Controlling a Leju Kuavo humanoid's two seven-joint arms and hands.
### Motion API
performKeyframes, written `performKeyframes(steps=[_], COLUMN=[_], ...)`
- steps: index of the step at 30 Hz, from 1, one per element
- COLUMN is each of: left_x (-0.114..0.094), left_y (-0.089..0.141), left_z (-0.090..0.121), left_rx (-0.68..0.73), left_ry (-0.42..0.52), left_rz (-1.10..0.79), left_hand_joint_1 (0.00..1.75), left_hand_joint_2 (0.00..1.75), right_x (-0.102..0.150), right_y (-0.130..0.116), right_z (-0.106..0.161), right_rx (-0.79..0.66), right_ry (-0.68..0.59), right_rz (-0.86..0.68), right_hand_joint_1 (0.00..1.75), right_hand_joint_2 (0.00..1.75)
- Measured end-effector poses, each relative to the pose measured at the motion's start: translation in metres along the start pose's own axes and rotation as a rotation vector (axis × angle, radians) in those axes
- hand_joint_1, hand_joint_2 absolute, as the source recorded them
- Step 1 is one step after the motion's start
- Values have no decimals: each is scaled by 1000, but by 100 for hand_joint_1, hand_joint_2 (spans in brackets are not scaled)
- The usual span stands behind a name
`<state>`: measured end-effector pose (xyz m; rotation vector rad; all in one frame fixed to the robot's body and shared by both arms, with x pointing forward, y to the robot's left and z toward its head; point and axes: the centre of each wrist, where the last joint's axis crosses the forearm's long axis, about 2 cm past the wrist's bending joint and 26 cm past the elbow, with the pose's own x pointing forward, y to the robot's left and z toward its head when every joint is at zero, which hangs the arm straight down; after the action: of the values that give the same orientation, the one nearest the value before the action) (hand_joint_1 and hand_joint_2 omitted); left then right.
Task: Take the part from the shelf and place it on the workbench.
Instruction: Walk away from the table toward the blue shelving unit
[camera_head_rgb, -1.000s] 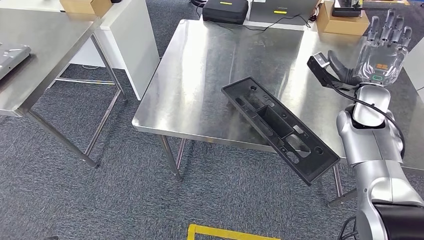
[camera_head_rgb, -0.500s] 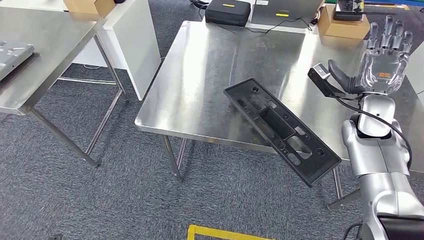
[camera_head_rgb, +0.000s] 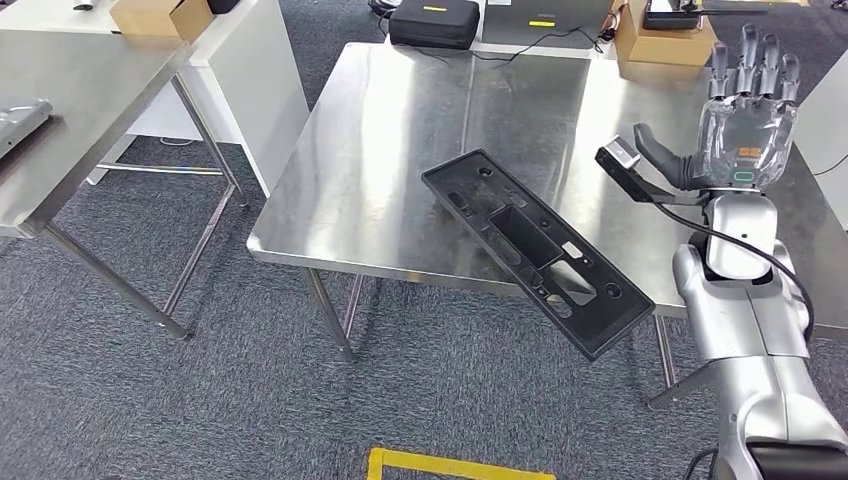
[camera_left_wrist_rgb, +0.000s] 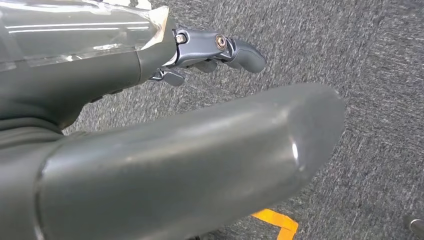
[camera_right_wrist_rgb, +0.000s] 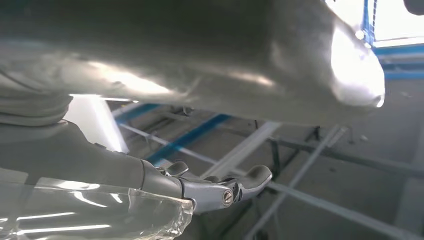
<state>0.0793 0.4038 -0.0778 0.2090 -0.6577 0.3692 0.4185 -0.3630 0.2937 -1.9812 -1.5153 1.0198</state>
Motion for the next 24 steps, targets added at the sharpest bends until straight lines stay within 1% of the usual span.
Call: performKeyframes(steps=[3, 8, 13, 18, 24], left_x=[1, 1, -2, -2, -2], left_y=[0, -2, -6, -9, -12], left_z=[0, 3, 5, 6, 7], left_rx=[3, 4, 0, -2, -2], left_ry=[-1, -4, 1, -4, -8], left_rz=[13, 30, 35, 47, 66], left_hand_joint_1=[0, 0, 0, 0, 0], left_hand_joint_2=[0, 0, 0, 0, 0], right_x=[7, 13, 15, 15, 22], right_y=[-11, -21, -21, -28, -33], right_z=[9, 33, 45, 47, 63], right_rx=[-49, -94, -93, -123, -138], right_ry=[-32, -53, -58, -69, -84], right_rz=[-23, -54, -62, -70, -92], right_hand_joint_1=[0, 0, 0, 0, 0], right_hand_joint_2=[0, 0, 0, 0, 0])
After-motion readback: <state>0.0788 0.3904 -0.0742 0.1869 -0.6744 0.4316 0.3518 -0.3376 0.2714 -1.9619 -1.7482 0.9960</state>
